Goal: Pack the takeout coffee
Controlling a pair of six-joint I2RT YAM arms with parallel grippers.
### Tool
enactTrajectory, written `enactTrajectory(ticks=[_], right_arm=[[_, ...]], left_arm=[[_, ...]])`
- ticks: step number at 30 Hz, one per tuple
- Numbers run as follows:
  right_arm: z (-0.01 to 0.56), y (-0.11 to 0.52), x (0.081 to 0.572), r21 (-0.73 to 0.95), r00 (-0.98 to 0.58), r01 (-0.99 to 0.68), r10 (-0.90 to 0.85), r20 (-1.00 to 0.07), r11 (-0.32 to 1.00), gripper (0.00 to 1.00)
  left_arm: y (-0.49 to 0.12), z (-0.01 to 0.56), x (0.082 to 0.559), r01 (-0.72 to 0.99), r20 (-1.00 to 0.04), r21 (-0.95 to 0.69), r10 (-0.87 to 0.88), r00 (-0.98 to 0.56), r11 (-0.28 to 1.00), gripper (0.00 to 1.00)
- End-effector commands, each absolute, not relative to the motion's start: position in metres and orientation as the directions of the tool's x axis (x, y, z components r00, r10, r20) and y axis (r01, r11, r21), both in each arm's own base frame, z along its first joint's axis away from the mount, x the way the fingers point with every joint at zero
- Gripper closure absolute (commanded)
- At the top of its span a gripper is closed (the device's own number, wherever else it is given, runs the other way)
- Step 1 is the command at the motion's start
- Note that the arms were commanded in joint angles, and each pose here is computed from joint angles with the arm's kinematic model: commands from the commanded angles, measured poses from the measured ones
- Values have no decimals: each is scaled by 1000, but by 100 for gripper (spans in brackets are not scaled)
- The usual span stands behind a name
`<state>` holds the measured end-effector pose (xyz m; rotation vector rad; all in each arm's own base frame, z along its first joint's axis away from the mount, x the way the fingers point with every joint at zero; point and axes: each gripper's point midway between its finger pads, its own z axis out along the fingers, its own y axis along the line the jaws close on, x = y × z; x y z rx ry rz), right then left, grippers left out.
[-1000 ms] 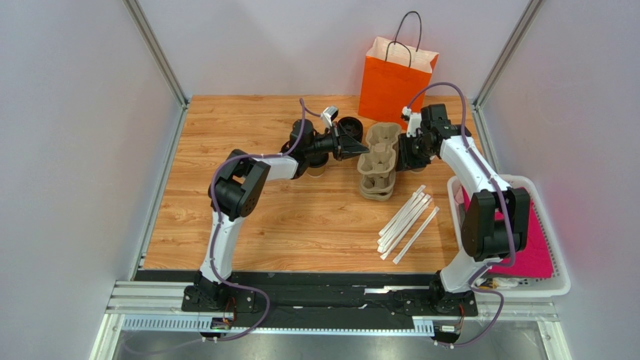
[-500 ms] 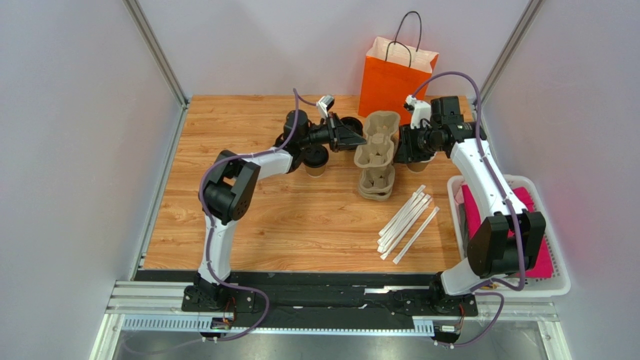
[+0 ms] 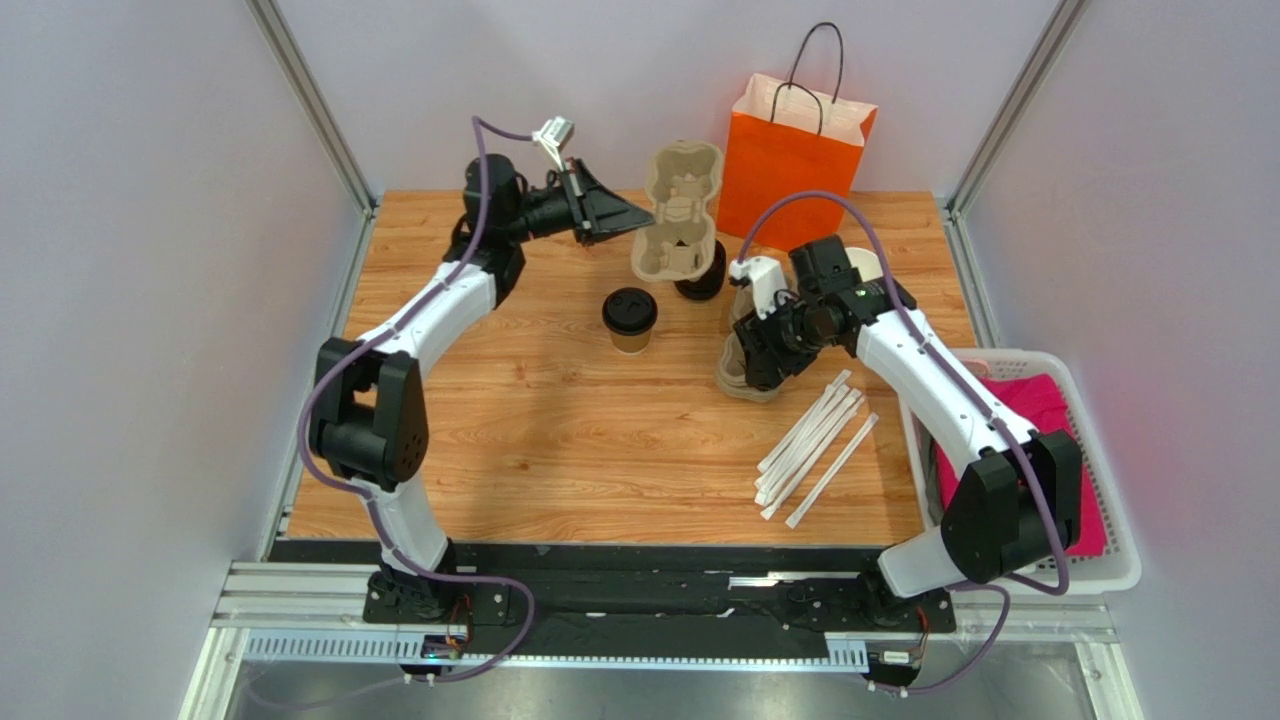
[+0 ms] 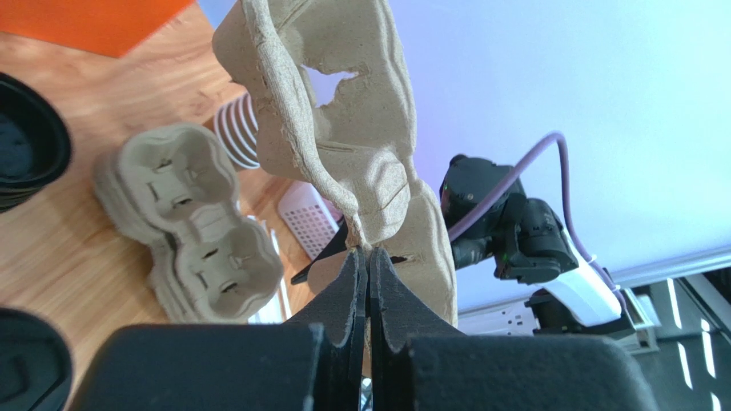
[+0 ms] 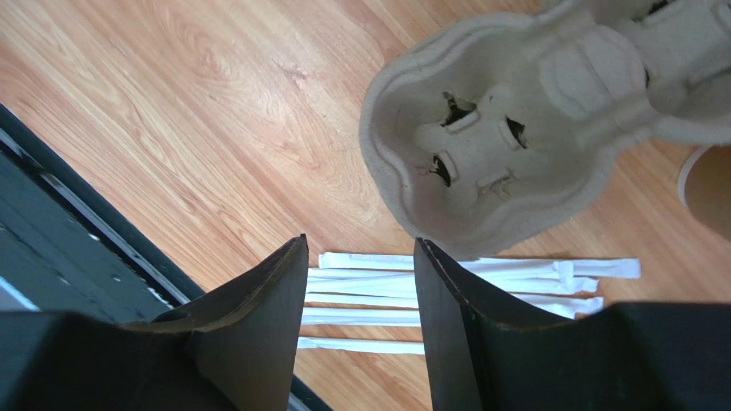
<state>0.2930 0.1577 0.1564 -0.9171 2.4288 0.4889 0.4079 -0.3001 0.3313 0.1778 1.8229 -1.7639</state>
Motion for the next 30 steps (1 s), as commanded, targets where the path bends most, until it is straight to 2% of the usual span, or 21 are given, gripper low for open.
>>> enactTrajectory(ticks=[1, 7, 15, 16, 19, 21, 22, 24, 25, 30], right_arm=[[160, 165, 302, -60, -448, -809, -680, -580, 584, 46], [141, 171, 309, -177, -342, -862, -804, -486, 474, 47], [121, 170, 307, -167, -313, -900, -864, -394, 402, 47], [118, 170, 308, -168, -313, -901, -867, -388, 400, 49], [118, 172, 313, -181, -311, -896, -865, -393, 404, 67], [120, 174, 316, -190, -304, -895, -863, -404, 404, 74], [122, 175, 319, -199, -299, -892, -860, -413, 406, 84], [125, 175, 323, -220, -292, -885, -858, -423, 410, 97], [128, 175, 326, -229, -291, -880, -853, -433, 416, 100], [145, 181, 325, -256, -267, -861, -820, -506, 439, 100]], left_arm=[[-267, 344, 391, 532, -561, -828, -277, -780, 176, 100], [-231, 352, 386, 519, -557, -830, -342, -757, 204, 100], [-204, 365, 380, 520, -570, -821, -385, -726, 236, 100], [-200, 365, 381, 517, -570, -821, -393, -722, 241, 100], [-191, 367, 382, 511, -567, -823, -415, -712, 249, 100], [-185, 369, 382, 506, -565, -824, -429, -705, 253, 100], [-183, 368, 383, 505, -565, -824, -434, -702, 256, 100], [-175, 370, 384, 504, -567, -822, -448, -691, 265, 100], [-173, 370, 385, 501, -566, -823, -453, -689, 268, 100], [-159, 372, 386, 496, -570, -820, -478, -668, 285, 100]])
